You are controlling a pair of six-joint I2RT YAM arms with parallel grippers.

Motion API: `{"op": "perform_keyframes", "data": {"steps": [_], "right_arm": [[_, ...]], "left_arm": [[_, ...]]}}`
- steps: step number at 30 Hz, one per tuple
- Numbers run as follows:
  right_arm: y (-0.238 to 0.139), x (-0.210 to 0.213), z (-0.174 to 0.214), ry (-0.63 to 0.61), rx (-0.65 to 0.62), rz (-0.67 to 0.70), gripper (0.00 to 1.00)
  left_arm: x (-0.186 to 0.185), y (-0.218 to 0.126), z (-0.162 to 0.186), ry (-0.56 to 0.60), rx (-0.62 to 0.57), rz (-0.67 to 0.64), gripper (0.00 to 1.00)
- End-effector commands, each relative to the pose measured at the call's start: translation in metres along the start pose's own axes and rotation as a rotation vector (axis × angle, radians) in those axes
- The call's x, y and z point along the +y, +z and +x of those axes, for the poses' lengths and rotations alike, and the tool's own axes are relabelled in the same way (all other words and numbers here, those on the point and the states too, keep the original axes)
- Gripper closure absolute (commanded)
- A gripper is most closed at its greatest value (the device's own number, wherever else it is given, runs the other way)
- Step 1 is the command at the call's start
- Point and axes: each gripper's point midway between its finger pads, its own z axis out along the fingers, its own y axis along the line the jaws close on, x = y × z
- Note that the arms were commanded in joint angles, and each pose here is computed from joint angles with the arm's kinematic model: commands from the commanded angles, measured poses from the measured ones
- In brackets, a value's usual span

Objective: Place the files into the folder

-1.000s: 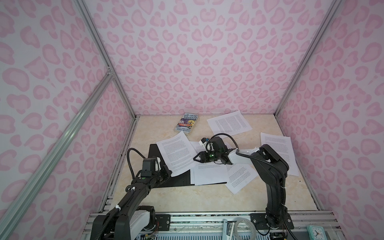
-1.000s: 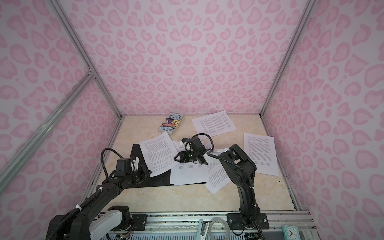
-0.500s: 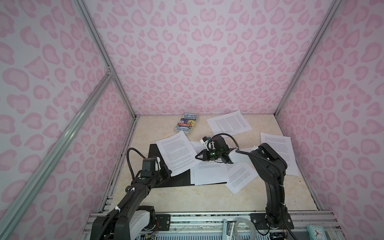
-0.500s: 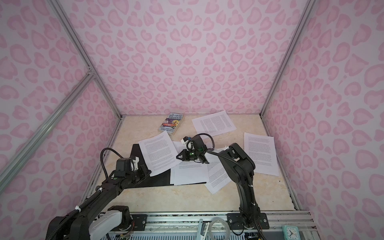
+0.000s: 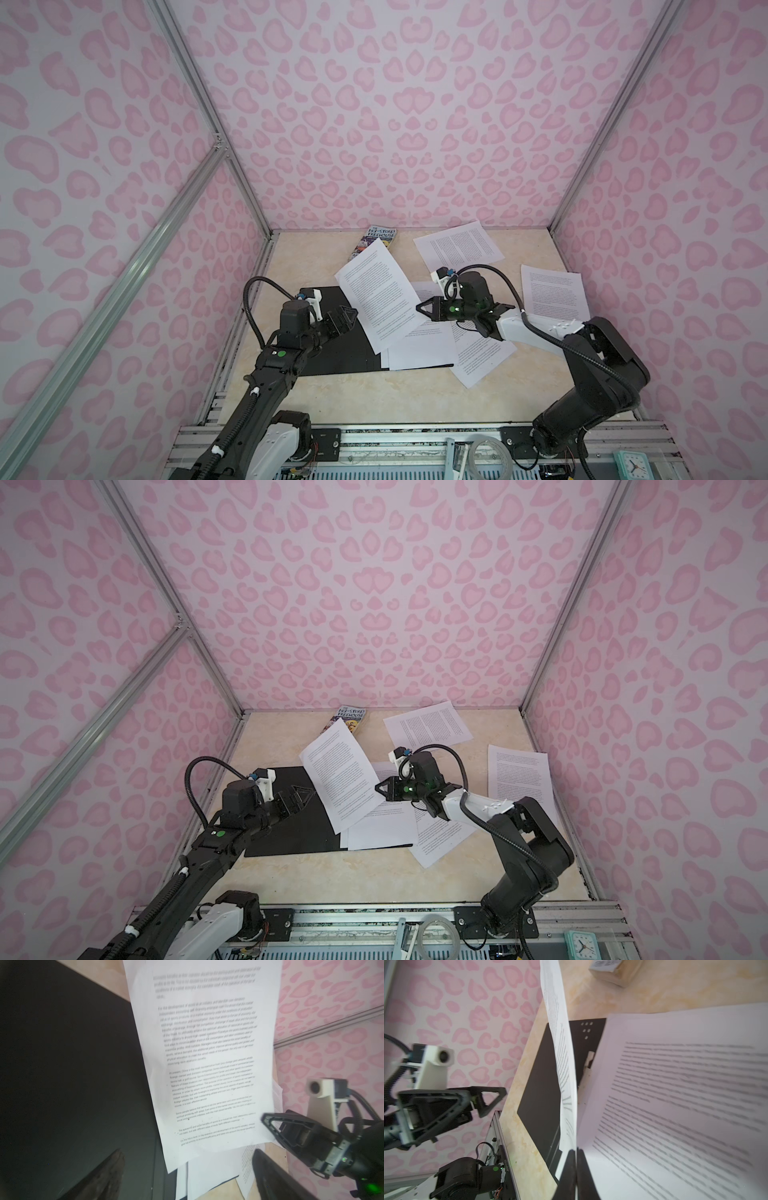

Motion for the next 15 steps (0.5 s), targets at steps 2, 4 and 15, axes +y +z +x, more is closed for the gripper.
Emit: {"op": "perform_keyframes", "data": {"steps": [2,4,15], "right_arm": [[-0.04,-0.044,0.005,0.073,-0.084,0.168,1.0],[-0.06,-0.058,0.008,0.082,-0.112,0.226,1.0],[-0.074,-0.086,0.043,0.088,-0.057,0.303,1.0]], "left_arm": [[-0.032,-0.001,-0.017,0.04,-0.077,0.019,0.03],[-0.052,0.006,-0.015,0.091,-0.086,0.044,0.03],[-0.036,0.043,0.024,0.258,-0.063,-0.038,0.03]]}}
